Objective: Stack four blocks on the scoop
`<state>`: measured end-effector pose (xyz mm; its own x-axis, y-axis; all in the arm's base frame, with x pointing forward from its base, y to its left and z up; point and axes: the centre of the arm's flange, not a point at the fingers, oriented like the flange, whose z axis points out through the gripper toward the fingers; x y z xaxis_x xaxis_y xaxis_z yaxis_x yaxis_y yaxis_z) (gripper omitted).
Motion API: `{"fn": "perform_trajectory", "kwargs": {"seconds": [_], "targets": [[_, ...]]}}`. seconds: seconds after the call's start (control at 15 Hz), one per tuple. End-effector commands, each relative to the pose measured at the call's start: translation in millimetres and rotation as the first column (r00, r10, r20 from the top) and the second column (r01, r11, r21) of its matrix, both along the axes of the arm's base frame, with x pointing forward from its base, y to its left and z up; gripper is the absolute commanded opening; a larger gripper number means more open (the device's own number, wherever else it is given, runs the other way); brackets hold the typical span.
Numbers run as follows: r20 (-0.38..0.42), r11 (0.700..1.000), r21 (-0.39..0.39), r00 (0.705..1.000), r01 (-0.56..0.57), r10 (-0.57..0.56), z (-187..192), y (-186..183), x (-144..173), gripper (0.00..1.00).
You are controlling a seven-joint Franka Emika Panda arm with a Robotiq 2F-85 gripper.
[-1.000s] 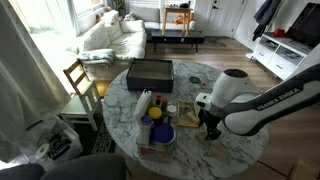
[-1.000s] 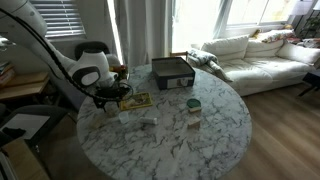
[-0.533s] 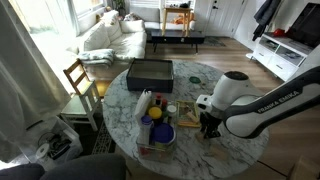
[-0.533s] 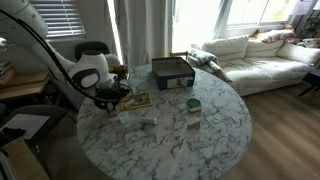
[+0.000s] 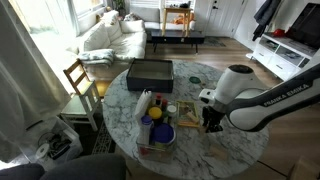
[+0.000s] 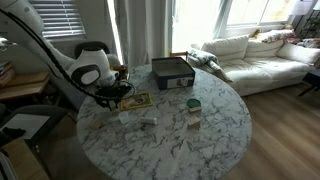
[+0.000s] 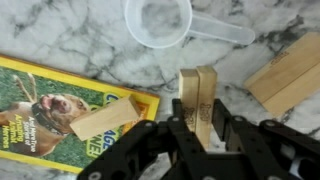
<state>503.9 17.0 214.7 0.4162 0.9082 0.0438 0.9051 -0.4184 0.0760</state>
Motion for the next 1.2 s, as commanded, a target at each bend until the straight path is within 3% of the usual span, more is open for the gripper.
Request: {"fn": "perform_trajectory", "kwargs": {"seconds": [0.0,0.33,0.6,0.73,0.8,1.0,1.07,1.13], "targets": [[0.005,0.996,0.053,0.998,0.065,-0.066,55.6,-14.9,-16.7,0.08],[-0.049,0.971,0.058,0.972,0.233,-0.23,101.9,-27.0,-17.7,0.08],[-0.042,0.946,0.05,0.947,0.32,-0.318,84.4,-58.5,-16.2,0.08],[-0.043,0.92,0.048,0.921,0.39,-0.388,74.2,-67.9,-16.5,0.08],[-0.047,0.94,0.058,0.942,0.335,-0.333,89.9,-62.7,-13.7,0.33],[-0.054,0.925,0.056,0.926,0.376,-0.373,79.2,-70.0,-13.8,0.33],[-0.055,0.924,0.056,0.925,0.379,-0.376,78.1,-69.6,-13.7,0.08],[-0.057,0.917,0.032,0.917,0.397,-0.395,71.7,-71.9,-10.7,0.08]]}}
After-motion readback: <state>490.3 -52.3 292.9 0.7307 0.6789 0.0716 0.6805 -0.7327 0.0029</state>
